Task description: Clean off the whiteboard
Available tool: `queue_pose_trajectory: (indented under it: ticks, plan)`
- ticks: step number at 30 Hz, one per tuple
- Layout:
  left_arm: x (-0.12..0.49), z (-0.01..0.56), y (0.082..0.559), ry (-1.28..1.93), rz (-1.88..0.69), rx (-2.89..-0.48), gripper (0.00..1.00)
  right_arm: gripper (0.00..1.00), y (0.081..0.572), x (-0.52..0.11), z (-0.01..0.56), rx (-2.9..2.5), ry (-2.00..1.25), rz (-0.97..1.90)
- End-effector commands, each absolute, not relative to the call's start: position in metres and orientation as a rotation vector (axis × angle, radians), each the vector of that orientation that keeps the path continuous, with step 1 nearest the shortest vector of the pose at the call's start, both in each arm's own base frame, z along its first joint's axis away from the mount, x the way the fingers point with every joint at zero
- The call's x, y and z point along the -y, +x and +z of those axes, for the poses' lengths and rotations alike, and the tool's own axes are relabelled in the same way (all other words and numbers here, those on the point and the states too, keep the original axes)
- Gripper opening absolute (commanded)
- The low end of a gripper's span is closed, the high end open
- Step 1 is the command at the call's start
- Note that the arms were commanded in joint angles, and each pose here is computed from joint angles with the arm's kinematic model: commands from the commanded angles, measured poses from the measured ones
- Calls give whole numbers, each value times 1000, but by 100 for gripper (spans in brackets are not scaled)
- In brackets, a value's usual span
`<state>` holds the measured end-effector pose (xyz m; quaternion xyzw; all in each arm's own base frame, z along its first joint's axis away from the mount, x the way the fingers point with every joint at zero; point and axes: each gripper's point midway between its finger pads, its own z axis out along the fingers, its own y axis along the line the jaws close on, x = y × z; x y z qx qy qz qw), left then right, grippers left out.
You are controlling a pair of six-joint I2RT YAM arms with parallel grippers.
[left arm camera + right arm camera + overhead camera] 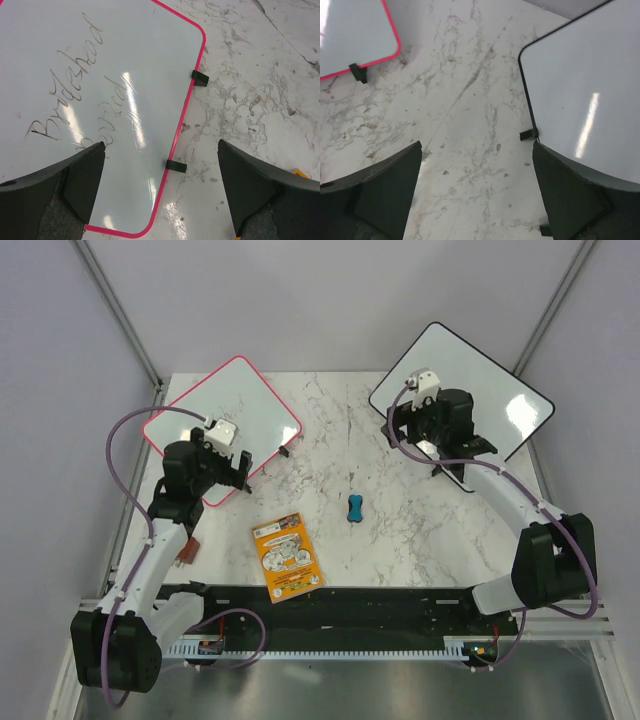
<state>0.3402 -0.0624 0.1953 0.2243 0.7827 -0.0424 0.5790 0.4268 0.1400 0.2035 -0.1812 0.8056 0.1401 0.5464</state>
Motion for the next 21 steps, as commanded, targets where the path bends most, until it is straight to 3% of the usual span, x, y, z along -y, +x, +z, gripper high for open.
queue_pose_trajectory:
  ticks: [1,6,10,16,21]
  plan:
    - [69,198,331,621,-121,-1825,99,98,412,-185,206,-1976,-620,385]
    - [78,182,319,655,-205,-1890,100,98,383,-223,159,-2176,-766,370]
    - [68,176,322,632,-147,-1917,100,86,360,-230,122,-2285,-833,388]
    - [62,159,326,616,-122,-1968,99,75,331,-226,96,-2430,-894,390]
    - [57,153,330,585,-94,-1988,100,75,314,-232,77,-2495,-883,410]
